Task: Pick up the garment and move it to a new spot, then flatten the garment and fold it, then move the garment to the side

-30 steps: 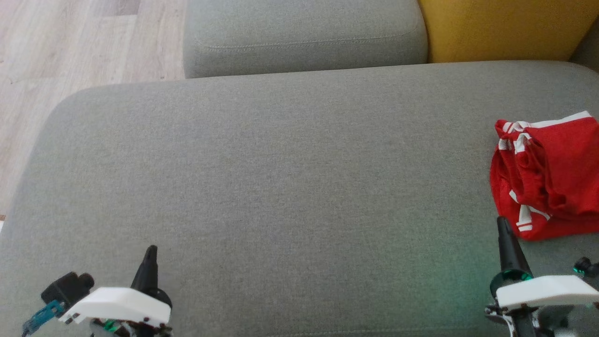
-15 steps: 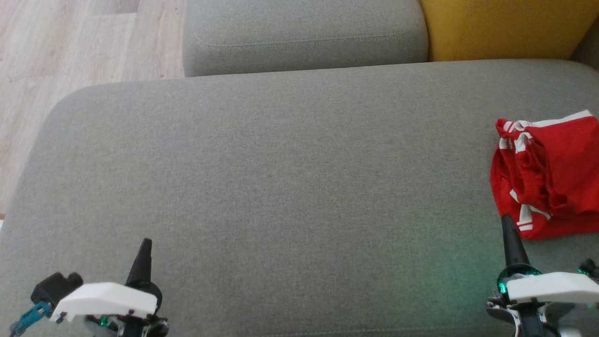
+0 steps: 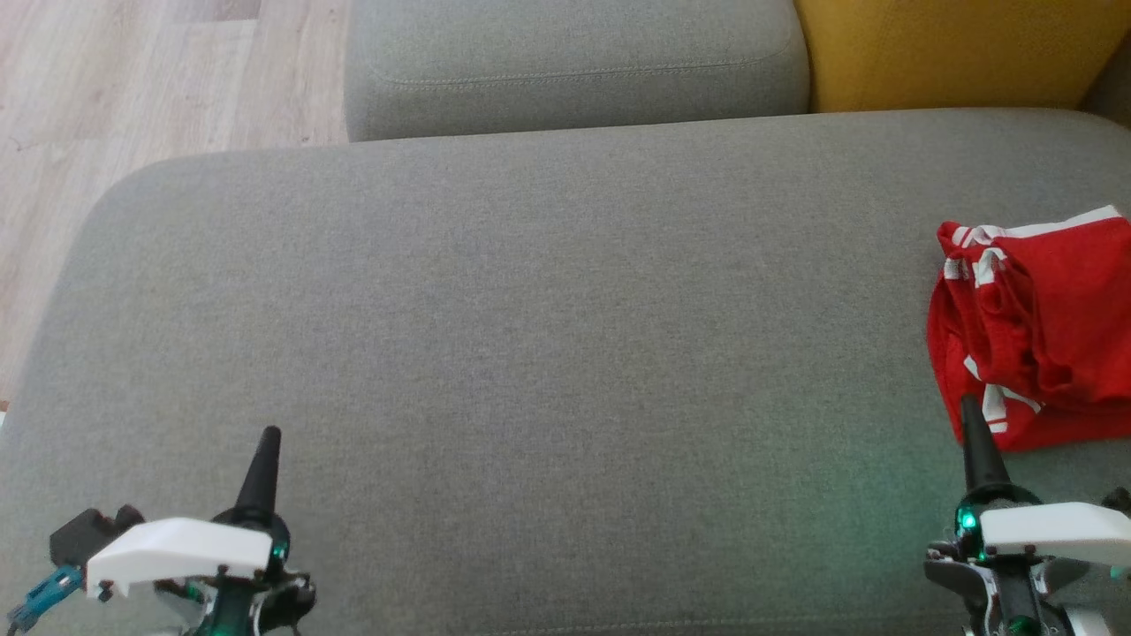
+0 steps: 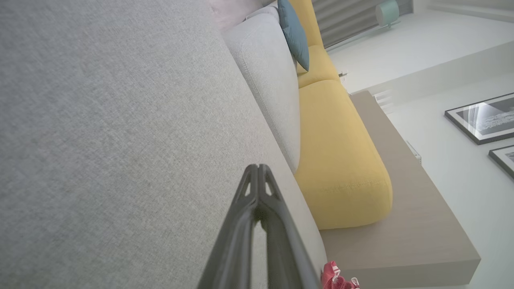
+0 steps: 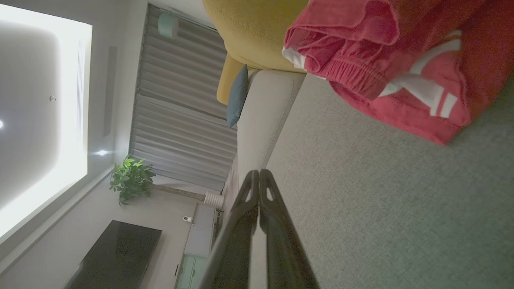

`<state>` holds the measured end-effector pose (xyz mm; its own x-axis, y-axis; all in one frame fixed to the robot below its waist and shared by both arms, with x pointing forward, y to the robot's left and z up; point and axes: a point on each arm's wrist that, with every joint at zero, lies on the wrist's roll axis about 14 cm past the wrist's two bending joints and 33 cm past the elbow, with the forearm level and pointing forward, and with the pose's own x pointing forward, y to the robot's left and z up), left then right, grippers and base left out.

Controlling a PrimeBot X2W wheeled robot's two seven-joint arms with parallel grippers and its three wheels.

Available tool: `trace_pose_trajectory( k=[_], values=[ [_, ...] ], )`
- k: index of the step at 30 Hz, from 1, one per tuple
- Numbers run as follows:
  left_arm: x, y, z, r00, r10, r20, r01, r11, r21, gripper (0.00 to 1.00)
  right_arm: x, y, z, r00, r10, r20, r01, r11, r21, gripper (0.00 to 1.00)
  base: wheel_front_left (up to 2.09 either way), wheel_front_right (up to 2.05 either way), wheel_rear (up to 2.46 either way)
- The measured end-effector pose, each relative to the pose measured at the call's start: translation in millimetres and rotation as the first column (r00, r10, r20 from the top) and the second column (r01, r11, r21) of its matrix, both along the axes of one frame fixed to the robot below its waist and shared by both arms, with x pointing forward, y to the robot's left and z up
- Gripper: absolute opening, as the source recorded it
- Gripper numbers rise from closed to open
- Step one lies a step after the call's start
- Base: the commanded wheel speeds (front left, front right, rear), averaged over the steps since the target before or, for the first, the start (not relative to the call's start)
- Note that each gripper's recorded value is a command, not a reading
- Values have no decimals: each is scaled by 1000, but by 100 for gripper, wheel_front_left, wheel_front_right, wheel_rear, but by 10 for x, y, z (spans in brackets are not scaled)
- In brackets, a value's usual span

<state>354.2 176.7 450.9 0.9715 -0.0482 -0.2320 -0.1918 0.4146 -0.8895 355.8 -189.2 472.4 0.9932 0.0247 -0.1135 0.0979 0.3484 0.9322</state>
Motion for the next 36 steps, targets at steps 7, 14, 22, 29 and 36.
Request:
trace_pose_trajectory(
  k=[7, 14, 22, 29, 36],
  values=[
    [7, 31, -5, 1000, 18, 1, -18, 997, -75, 0, 27, -31, 6, 1000, -18, 2, 18, 998, 67, 0, 0, 0, 0],
    [75, 47, 77, 999, 43, 31, -37, 985, -167, 0, 84, -55, 38, 999, -36, 11, 34, 989, 143, 0, 0, 0, 0],
    [118, 73, 140, 996, 70, 57, -52, 962, -267, 0, 89, -86, 8, 998, -57, 1, 55, 972, 229, 0, 0, 0, 0],
    [141, 76, 180, 993, 90, 71, -59, 934, -353, 0, 153, -115, 55, 997, -77, 13, 70, 949, 306, 0, 0, 0, 0],
    [194, 109, 254, 989, 112, 97, -63, 908, -414, 0, 173, -148, 56, 996, -93, 11, 82, 930, 358, 0, 0, 0, 0]
  ],
)
